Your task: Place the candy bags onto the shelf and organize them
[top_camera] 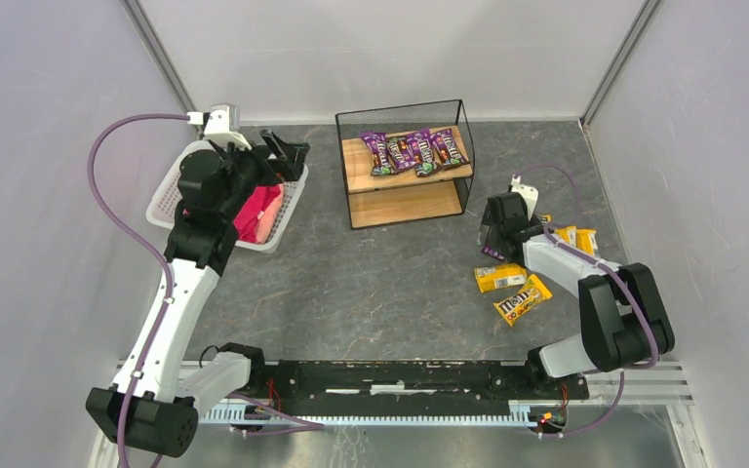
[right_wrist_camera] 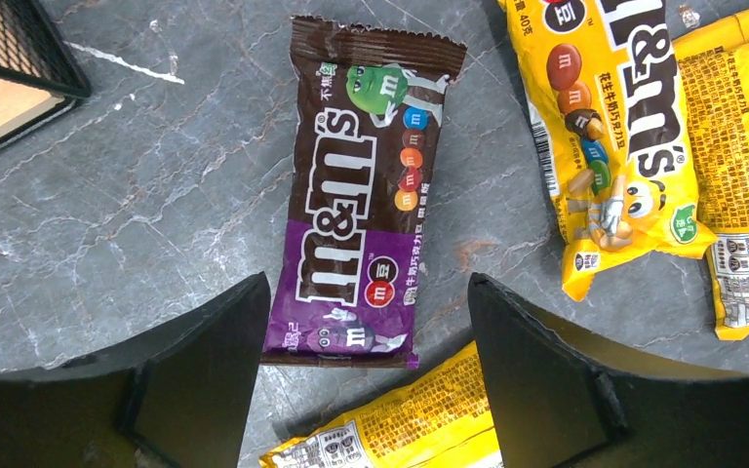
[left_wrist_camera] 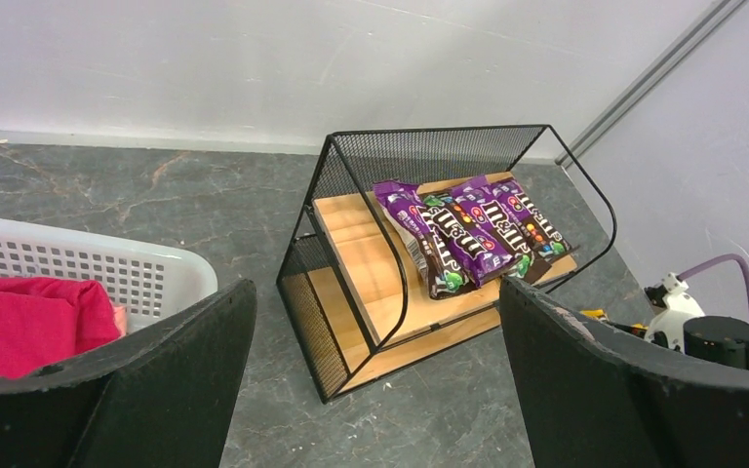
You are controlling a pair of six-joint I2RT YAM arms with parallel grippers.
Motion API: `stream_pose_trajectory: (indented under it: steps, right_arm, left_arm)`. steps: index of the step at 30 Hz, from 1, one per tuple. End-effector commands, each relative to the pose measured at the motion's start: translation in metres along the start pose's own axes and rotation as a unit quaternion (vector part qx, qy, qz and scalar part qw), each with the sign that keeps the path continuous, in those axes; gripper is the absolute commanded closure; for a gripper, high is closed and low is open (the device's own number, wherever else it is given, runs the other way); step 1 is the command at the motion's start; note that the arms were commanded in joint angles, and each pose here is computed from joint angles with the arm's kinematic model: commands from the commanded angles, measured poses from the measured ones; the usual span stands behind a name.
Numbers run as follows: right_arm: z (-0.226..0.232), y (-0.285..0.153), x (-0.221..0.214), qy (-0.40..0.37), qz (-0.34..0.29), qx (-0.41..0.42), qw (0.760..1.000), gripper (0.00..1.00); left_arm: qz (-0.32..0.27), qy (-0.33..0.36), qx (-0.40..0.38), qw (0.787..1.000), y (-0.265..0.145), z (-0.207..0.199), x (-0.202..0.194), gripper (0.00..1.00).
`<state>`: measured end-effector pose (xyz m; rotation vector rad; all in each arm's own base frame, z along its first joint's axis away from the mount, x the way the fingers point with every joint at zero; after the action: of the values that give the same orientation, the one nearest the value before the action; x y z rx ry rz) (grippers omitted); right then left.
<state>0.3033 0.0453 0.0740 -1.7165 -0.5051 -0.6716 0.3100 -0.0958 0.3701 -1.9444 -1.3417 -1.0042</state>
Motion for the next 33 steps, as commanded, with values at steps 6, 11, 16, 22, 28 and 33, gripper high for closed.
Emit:
stream_pose_trajectory:
  steps: [6, 11, 16, 22, 28, 33]
  right_arm:
    - [0.004, 0.013, 0.002, 0.023, -0.016, -0.006, 1.0, 0.2]
    - [0.006, 0.02, -0.001, 0.016, -0.012, -0.007, 1.0, 0.27]
    - [0.006, 0.025, -0.009, 0.011, -0.001, -0.011, 1.0, 0.28]
    - [0.008, 0.027, -0.019, 0.011, 0.005, -0.002, 1.0, 0.37]
    - [0.007, 0.026, -0.022, 0.002, 0.007, -0.001, 1.0, 0.45]
    - [0.002, 0.015, -0.013, -0.005, -0.013, 0.002, 1.0, 0.54]
  left_arm:
    - [-0.01, -0.021, -0.025, 0.999, 0.001, -0.011, 0.007, 0.0]
    - [-0.01, -0.022, -0.025, 0.999, 0.001, -0.01, 0.007, 0.0]
    - [-0.01, -0.022, -0.025, 0.999, 0.001, -0.01, 0.007, 0.0]
    - [-0.009, -0.022, -0.025, 0.999, 0.001, -0.01, 0.007, 0.0]
    - [-0.009, -0.022, -0.025, 0.999, 0.001, -0.01, 0.007, 0.0]
    - [-0.007, -0.022, -0.025, 0.999, 0.002, -0.01, 0.006, 0.0]
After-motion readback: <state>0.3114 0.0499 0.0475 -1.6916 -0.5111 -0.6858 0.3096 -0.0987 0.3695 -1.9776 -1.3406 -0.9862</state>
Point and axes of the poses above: each gripper's point midway between its finger pads, its own y axis out along the fingers, its own z axis along the line the jaws close on, x = y × z, the point moved 4 cm from there along -y, back along the fingers, and after that the axes turned 13 degrees about -y, right-handed, at the moved point
